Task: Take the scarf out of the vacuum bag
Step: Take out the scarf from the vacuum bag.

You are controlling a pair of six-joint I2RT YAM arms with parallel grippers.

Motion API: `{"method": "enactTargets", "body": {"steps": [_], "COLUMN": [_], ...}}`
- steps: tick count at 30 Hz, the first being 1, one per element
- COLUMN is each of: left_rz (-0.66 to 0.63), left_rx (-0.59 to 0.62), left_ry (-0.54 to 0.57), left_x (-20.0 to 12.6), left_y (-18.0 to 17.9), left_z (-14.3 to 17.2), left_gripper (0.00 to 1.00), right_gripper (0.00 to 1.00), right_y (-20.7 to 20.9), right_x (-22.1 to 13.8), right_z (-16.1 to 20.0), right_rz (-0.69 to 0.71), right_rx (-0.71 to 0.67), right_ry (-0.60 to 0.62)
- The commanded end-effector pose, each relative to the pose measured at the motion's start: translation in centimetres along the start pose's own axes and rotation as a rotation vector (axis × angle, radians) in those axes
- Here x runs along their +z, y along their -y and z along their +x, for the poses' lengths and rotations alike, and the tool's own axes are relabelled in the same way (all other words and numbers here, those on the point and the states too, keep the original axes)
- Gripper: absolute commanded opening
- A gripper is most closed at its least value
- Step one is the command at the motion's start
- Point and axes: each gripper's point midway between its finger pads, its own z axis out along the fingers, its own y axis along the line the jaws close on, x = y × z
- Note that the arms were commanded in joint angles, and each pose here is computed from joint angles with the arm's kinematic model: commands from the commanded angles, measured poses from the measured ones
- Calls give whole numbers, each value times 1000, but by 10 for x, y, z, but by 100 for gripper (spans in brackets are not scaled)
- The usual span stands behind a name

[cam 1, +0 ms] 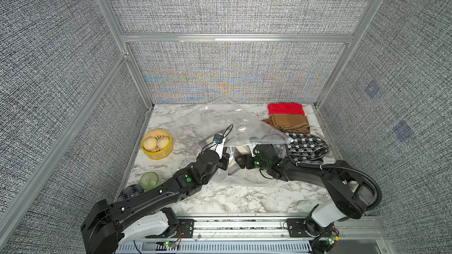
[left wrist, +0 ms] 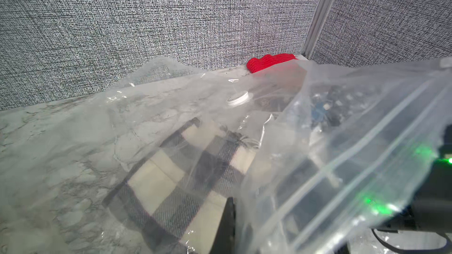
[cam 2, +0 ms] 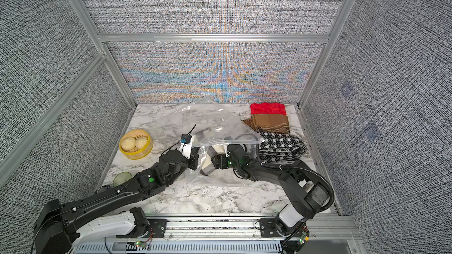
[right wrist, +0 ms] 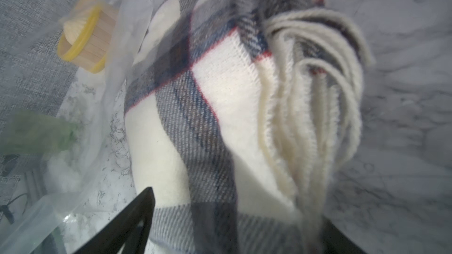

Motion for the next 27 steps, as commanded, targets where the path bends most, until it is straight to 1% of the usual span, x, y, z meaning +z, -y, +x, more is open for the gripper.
{"method": "enactTargets", "body": {"steps": [1,3,5,8,12,13,15,17,18,20,21,23,24,25,27], "left_rz": [51,72,66,53,61,64,71,66,53,21,8,-6,-12,-16,-21], "left_rx": [-21,-21,-20,-17,-15,-22,-38,-39,-36,-27,-27,-20,-18,-17,-14], "left_ry": [34,35,34,24,4,-5,-14,-12,-11,-20,-29,-45,-54,-60,-64], "left_x": [-3,-4,-3,4,21,24,29,33,36,43,47,55,59,62,66], "left_y": [8,12,11,11,18,20,24,24,22,19,18,19,18,18,19], "left_z": [-11,-11,-10,-5,2,3,5,7,8,12,15,21,24,26,29], "left_gripper": [0,0,0,0,0,0,0,0,0,0,0,0,0,0,0], "right_gripper": [85,85,85,85,85,85,87,87,87,87,87,88,89,90,99], "right_y": [18,34,41,34,14,11,17,34,39,37,37,40,37,34,34], "right_x": [-3,-7,-12,-15,-5,0,8,15,20,34,42,48,48,48,40], "right_z": [4,4,5,4,9,12,12,5,-1,-8,-10,-15,-24,-25,-25], "right_rz": [113,211,267,302,292,305,346,402,395,319,302,337,347,331,361], "right_rx": [4,11,2,-60,-200,-249,-283,-268,-250,-237,-230,-243,-244,-252,-251], "right_ry": [-20,-47,-36,3,-11,-23,-36,-50,-52,-47,-58,-84,-72,-73,-69]}}
